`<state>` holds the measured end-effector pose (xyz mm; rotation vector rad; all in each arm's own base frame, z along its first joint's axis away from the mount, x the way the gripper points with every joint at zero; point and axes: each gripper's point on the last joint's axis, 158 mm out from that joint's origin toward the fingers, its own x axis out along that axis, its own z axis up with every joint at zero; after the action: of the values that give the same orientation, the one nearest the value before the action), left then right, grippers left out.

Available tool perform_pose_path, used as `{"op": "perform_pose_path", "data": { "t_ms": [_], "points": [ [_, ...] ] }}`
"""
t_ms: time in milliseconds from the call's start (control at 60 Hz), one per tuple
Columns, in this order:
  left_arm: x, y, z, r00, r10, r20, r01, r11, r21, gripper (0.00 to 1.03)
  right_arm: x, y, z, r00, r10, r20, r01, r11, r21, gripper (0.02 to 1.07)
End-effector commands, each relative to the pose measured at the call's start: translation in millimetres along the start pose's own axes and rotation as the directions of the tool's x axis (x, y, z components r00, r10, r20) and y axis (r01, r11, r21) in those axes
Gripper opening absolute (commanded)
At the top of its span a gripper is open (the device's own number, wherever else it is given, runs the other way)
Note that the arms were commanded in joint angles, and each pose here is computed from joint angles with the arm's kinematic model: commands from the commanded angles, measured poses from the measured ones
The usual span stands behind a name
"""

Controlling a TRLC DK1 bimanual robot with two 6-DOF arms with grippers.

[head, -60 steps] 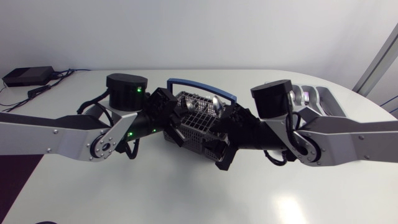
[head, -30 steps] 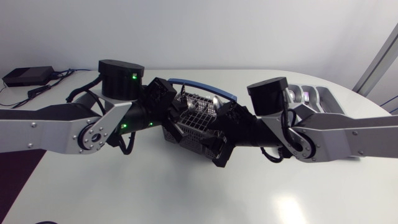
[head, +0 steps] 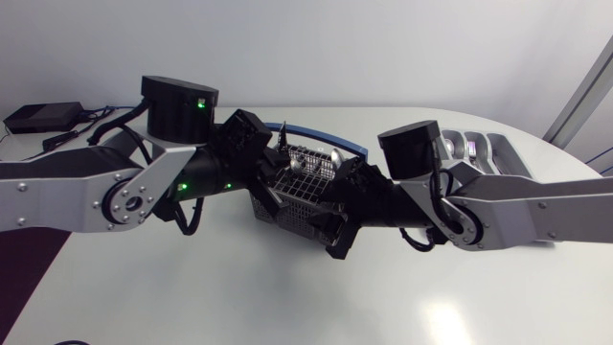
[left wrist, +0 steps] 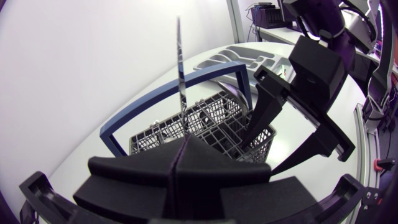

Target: Unload the cutlery basket into the drawer organizer.

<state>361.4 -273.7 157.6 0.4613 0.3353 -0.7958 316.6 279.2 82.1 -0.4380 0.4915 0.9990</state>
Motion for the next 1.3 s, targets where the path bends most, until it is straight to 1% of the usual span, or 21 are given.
{"op": "perform_pose_path", "data": {
  "t_ms": [0, 233, 500, 683, 850, 900, 950, 983, 1000, 1100, 1117, 1150, 1283],
  "points": [
    [-11, 6, 35, 0.997, 0.005, 0.078, -0.009, 0.999, 0.041, 0.03, 4, 1, 3, 1.0, 0.005, 0.004, -0.005, 1.0, -0.024, 0.7],
    [-16, 6, 44, 0.997, -0.023, 0.078, 0.018, 0.997, 0.071, 0.03, 2, 4, 1, 1.0, 0.011, 0.003, -0.011, 1.0, -0.026, 0.7],
    [-28, 15, 56, 0.995, -0.018, 0.095, 0.01, 0.997, 0.082, 0.03, -1, 5, 2, 1.0, 0.013, 0.006, -0.013, 0.999, -0.031, 0.7],
    [-33, 16, 56, 0.995, -0.019, 0.093, 0.012, 0.997, 0.082, 0.03, 1, 2, 3, 1.0, 0.005, 0.006, -0.005, 1.0, -0.025, 0.7],
    [-33, 10, 49, 0.995, -0.026, 0.093, 0.018, 0.996, 0.084, 0.03, 0, -3, 14, 0.999, -0.006, 0.033, 0.007, 1.0, -0.026, 0.7],
    [-33, 9, 48, 0.995, -0.027, 0.092, 0.02, 0.996, 0.085, 0.03, -1, -4, 19, 0.999, -0.011, 0.047, 0.012, 1.0, -0.028, 0.62],
    [-33, 9, 48, 0.995, -0.027, 0.092, 0.02, 0.996, 0.085, 0.03, -2, -4, 23, 0.998, -0.011, 0.058, 0.013, 0.999, -0.032, 0.52],
    [-33, 10, 47, 0.995, -0.025, 0.092, 0.017, 0.996, 0.083, 0.03, -2, -5, 26, 0.997, -0.016, 0.07, 0.018, 0.999, -0.033, 0.4],
    [-33, 10, 47, 0.996, -0.025, 0.09, 0.018, 0.996, 0.083, 0.03, -2, -5, 27, 0.997, -0.016, 0.075, 0.019, 0.999, -0.034, 0.38],
    [-32, 9, 46, 0.995, -0.03, 0.094, 0.023, 0.996, 0.084, 0.03, -2, -8, 36, 0.994, -0.027, 0.103, 0.031, 0.999, -0.036, 0.13],
    [-32, 9, 46, 0.995, -0.03, 0.095, 0.022, 0.996, 0.084, 0.03, -2, -9, 38, 0.994, -0.029, 0.108, 0.033, 0.999, -0.036, 0.1],
    [-31, 9, 45, 0.995, -0.029, 0.097, 0.021, 0.996, 0.084, 0.03, -2, -10, 39, 0.993, -0.031, 0.114, 0.035, 0.999, -0.038, 0.07],
    [-29, 7, 42, 0.995, -0.032, 0.094, 0.024, 0.996, 0.084, 0.03, 6, -8, 42, 0.991, -0.033, 0.127, 0.04, 0.998, -0.049, 0.07]
  ]
}}
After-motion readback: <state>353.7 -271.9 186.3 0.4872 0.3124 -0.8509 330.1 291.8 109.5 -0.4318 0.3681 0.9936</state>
